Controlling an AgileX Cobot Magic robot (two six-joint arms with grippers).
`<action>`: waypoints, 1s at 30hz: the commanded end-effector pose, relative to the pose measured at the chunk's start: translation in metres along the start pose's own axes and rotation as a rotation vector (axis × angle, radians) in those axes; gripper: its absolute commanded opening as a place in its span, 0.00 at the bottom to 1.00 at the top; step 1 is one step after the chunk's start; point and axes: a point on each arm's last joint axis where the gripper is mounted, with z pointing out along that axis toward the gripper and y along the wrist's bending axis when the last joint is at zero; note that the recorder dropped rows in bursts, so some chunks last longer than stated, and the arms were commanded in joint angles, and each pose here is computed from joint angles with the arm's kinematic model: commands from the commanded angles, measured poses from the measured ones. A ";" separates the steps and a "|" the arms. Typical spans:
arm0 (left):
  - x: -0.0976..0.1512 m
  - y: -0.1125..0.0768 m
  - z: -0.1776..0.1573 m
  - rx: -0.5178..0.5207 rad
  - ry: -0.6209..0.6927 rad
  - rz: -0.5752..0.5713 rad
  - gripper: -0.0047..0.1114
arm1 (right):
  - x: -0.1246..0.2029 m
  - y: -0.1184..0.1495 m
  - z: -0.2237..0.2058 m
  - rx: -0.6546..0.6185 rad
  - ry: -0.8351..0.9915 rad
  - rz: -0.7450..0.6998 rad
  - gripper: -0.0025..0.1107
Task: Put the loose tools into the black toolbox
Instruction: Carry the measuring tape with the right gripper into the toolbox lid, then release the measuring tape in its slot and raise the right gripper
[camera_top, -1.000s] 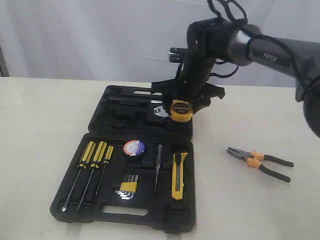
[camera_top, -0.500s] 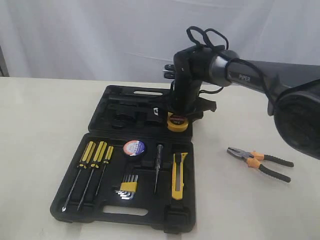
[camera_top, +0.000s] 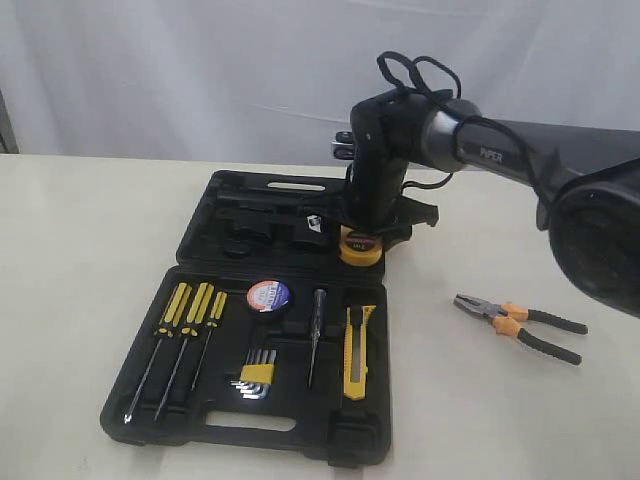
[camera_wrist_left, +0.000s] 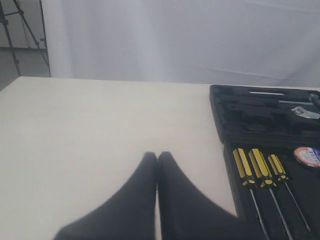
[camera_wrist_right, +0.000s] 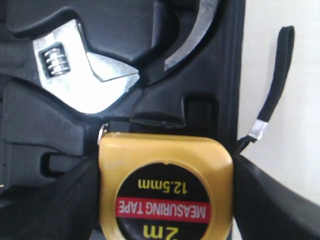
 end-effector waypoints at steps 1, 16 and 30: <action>0.001 0.000 0.000 0.003 -0.001 -0.002 0.04 | 0.004 0.002 0.011 -0.027 0.030 0.026 0.02; 0.001 0.000 0.000 0.003 -0.001 -0.002 0.04 | 0.003 0.009 0.011 -0.104 0.026 0.038 0.64; 0.001 0.000 0.000 0.003 -0.001 -0.002 0.04 | -0.003 0.009 -0.013 -0.117 -0.010 0.036 0.64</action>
